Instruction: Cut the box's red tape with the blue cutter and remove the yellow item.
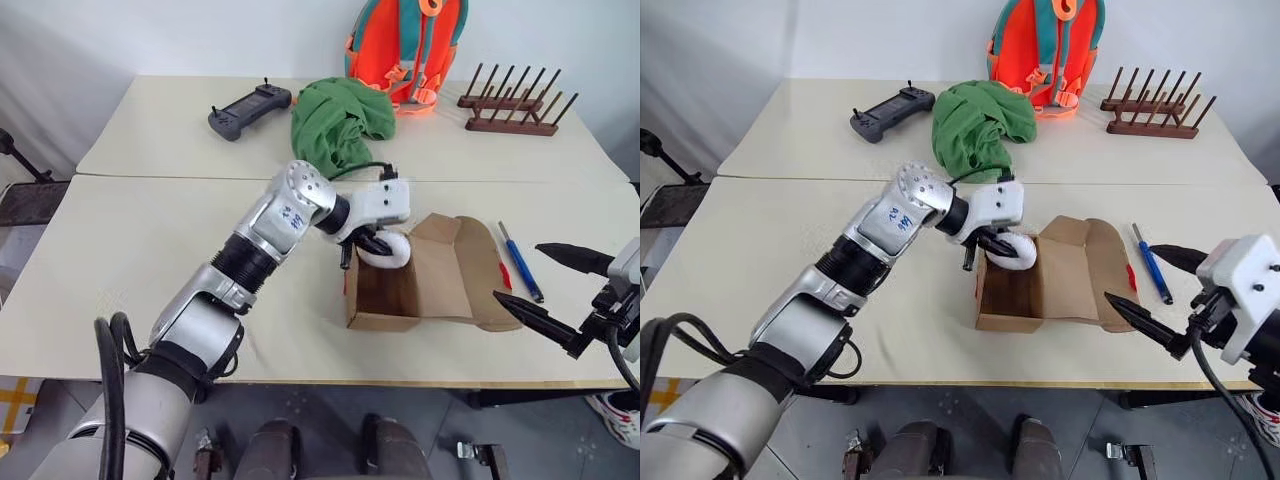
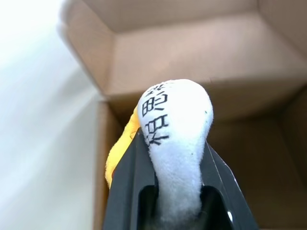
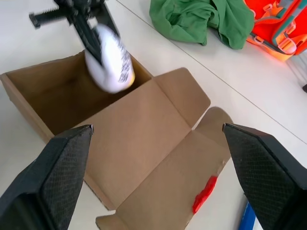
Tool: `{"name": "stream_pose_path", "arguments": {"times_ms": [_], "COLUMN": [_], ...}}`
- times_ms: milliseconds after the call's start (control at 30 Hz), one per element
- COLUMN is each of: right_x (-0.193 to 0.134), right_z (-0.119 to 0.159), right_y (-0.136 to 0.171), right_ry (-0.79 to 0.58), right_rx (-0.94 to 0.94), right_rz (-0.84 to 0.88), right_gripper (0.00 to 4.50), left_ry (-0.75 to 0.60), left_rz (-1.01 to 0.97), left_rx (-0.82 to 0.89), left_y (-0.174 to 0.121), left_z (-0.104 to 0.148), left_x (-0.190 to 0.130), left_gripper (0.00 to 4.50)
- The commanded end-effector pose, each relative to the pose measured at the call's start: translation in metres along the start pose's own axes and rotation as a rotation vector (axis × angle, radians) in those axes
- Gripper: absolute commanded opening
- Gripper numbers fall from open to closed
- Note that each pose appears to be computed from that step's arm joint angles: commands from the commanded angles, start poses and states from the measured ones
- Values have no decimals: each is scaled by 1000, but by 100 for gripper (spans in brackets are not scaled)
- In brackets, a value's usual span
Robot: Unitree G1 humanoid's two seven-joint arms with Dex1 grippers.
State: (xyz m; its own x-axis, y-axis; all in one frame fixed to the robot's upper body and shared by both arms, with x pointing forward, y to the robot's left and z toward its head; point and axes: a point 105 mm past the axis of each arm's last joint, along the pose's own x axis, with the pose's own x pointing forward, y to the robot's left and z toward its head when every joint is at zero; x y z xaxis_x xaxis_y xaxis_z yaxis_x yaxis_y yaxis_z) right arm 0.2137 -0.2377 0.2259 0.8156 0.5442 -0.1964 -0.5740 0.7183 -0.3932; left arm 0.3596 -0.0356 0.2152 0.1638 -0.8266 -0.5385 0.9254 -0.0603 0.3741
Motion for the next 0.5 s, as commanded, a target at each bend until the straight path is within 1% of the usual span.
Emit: {"name": "stream_pose_path", "arguments": {"times_ms": [33,100,133,200,233,333,467,500], "right_x": [-3,-2,0,3,5,12,24,26], "right_z": [6,14,15,15,15,15,15,15], "right_y": [-6,-8,-8,-11,-13,-19,-25,-26], "right_ry": [-37,-102,-112,-108,-107,-118,-125,-126], "right_rx": [-61,-58,-62,-66,-69,-72,-77,-79], "right_rz": [14,29,40,54,60,84,138,148], "right_gripper": [450,450,450,450,450,450,450,450], "left_ry": [-92,-115,-120,-99,-69,116,307,341], "left_rz": [135,240,299,381,421,532,611,623], "left_rx": [25,-13,-26,-35,-29,-51,-130,-137], "left_y": [21,36,43,52,56,62,52,49], "left_z": [33,39,40,37,32,-10,-59,-66], "left_x": [-18,-32,-41,-58,-66,-95,-130,-135], "left_gripper": [26,26,26,26,26,26,26,26]}}
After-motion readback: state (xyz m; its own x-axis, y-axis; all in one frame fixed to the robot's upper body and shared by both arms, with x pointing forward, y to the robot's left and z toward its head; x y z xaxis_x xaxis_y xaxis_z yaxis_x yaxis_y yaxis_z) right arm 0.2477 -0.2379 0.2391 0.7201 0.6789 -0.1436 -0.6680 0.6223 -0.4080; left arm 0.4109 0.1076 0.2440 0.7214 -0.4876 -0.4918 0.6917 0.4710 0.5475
